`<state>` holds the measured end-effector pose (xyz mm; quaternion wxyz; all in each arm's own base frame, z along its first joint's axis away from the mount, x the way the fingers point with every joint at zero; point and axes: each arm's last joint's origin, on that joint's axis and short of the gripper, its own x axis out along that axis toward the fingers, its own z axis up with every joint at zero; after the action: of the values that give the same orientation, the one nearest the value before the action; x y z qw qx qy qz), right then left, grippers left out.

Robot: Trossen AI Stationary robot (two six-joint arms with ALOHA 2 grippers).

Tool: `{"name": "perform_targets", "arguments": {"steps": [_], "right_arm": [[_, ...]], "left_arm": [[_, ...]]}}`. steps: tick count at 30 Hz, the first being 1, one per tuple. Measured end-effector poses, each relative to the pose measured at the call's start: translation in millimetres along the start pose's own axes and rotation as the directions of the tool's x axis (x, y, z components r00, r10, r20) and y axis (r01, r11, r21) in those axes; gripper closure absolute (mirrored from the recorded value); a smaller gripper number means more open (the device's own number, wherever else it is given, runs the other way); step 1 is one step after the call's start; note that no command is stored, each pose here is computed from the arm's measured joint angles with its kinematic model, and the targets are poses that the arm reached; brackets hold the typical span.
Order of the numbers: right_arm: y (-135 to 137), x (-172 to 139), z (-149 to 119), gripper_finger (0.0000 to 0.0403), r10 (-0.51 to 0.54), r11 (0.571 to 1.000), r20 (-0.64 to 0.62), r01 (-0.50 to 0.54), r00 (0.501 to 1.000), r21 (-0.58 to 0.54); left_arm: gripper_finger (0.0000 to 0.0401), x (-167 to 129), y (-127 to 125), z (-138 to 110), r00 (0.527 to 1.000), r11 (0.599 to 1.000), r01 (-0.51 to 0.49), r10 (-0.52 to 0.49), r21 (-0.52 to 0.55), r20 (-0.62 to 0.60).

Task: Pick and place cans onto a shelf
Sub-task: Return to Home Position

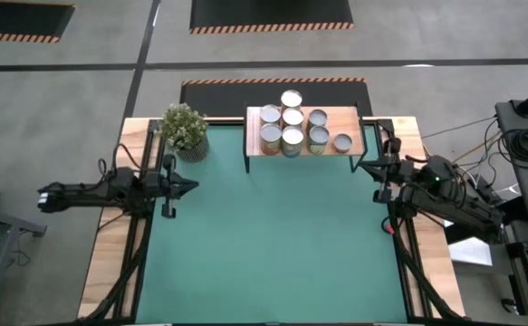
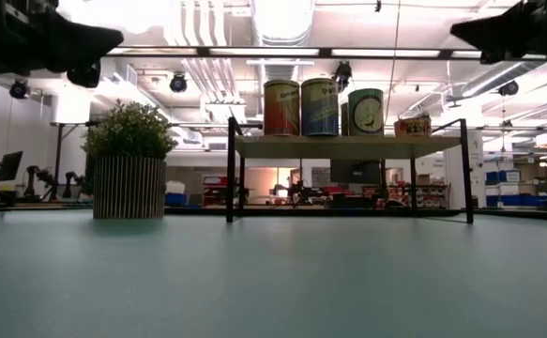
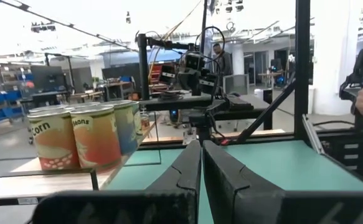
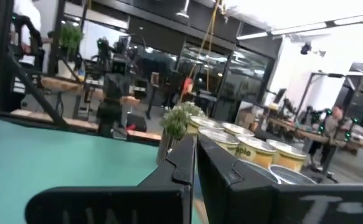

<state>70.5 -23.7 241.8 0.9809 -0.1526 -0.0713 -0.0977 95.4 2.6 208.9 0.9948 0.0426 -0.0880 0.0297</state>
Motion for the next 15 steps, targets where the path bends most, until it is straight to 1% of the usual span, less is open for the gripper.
{"name": "perform_targets", "arguments": {"steps": [1,3,7,9,12,15], "right_arm": [[0.2,-1.3,0.4,0.0394,-0.003,1.0,0.014,0.003,1.0,-0.006],[1.6,-1.0,-5.1,0.0394,0.005,1.0,-0.011,-0.005,1.0,-0.006],[2.1,0.9,-8.1,0.0394,0.011,1.0,-0.012,-0.011,1.0,-0.025],[3.5,1.8,-14.8,0.0394,0.017,1.0,-0.041,-0.017,0.999,-0.02],[4.2,1.9,-17.8,0.0394,0.014,1.0,-0.035,-0.015,0.999,-0.027],[5.6,3.1,-24.2,0.0394,0.021,1.0,-0.06,-0.022,0.998,-0.021]], "left_arm": [[0.0401,-0.9,-0.1,-1.9,1.0,1.0,0.0,0.0,0.007,-0.001],[0.0401,-2.5,-0.6,-7.3,1.0,1.0,0.001,-0.001,0.009,-0.012],[0.0401,-5.2,-1.1,-14.5,1.0,1.0,0.001,-0.001,0.001,-0.007],[0.0401,-5.3,-1.5,-18.7,1.0,1.0,0.001,-0.001,0.001,-0.011],[0.0401,-5.0,-1.8,-22.2,1.0,1.0,0.002,-0.002,0.001,-0.019],[0.0401,-4.8,-2.1,-25.4,1.0,1.0,0.003,-0.003,0.001,-0.027]]}}
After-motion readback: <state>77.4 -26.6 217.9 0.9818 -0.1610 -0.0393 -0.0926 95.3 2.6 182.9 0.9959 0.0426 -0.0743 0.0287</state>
